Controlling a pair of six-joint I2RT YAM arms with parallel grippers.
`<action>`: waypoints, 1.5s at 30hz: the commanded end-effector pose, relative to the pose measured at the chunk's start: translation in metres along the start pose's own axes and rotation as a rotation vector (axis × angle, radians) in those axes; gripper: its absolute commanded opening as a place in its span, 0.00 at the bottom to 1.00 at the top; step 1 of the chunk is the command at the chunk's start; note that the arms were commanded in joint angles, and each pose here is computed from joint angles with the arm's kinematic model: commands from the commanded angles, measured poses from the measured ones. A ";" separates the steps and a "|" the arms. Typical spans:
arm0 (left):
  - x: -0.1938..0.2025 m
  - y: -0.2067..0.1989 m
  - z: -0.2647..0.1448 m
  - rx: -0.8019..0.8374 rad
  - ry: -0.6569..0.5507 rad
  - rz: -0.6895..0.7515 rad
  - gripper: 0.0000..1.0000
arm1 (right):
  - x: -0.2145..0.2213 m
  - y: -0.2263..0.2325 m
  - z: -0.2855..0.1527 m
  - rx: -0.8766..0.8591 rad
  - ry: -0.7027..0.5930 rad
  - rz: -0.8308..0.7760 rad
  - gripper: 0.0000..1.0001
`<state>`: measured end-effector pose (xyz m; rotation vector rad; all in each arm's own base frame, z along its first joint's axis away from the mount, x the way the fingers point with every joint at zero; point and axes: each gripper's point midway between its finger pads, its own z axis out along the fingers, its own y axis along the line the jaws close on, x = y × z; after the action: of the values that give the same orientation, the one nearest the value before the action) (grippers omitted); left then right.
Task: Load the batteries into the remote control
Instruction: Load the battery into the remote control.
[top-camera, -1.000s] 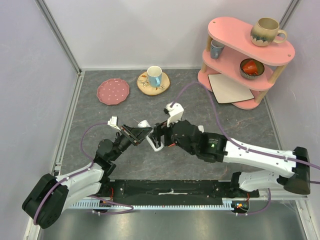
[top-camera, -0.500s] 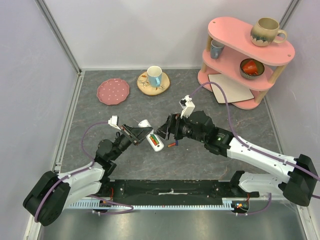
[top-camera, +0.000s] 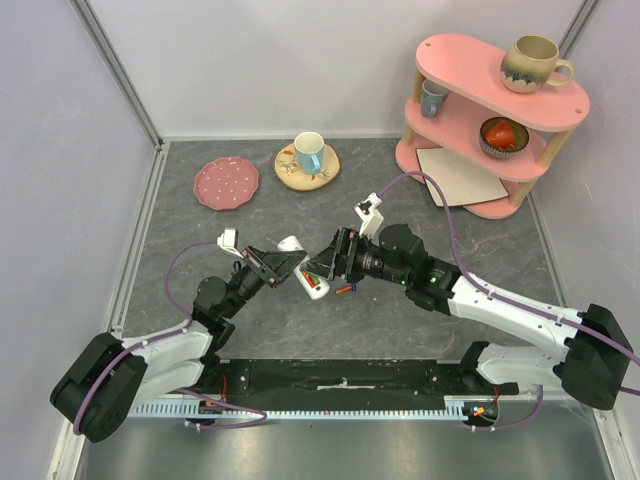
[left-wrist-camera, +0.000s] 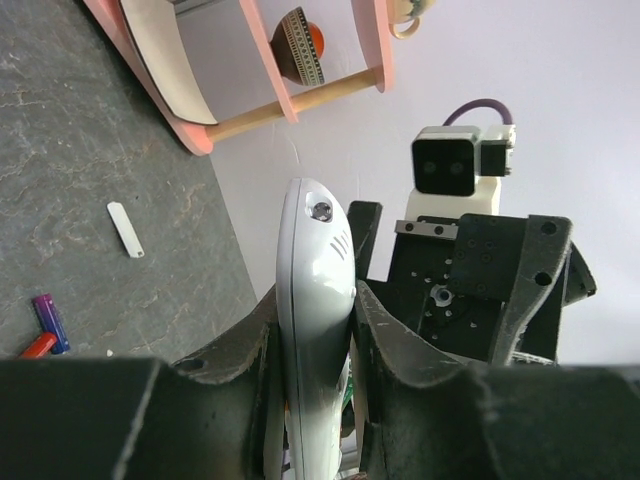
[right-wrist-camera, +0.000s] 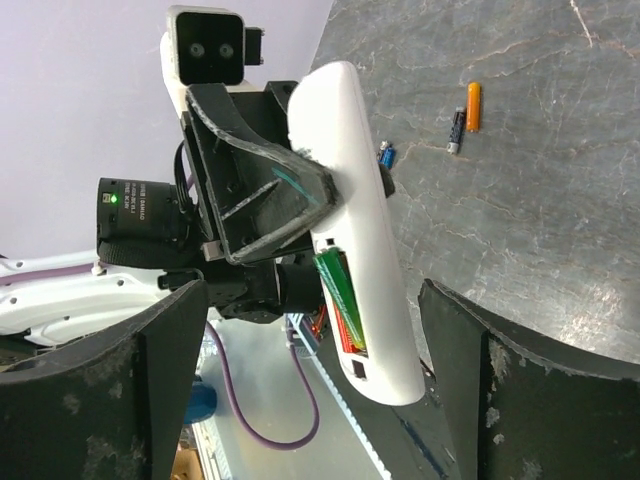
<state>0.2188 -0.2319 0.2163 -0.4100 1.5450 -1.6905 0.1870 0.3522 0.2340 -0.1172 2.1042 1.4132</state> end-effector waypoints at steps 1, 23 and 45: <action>-0.014 -0.036 0.008 0.129 -0.062 0.072 0.02 | -0.001 0.002 0.001 -0.017 -0.013 0.075 0.94; -0.025 -0.033 0.009 0.101 -0.123 0.155 0.02 | -0.003 -0.018 0.012 0.064 -0.045 0.225 0.96; -0.022 -0.033 0.006 0.108 -0.122 0.171 0.02 | -0.002 -0.032 0.019 0.102 -0.054 0.265 0.93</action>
<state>0.2250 -0.2254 0.2285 -0.3564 1.4600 -1.5910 0.2026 0.3550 0.2022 0.2064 2.2321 1.4262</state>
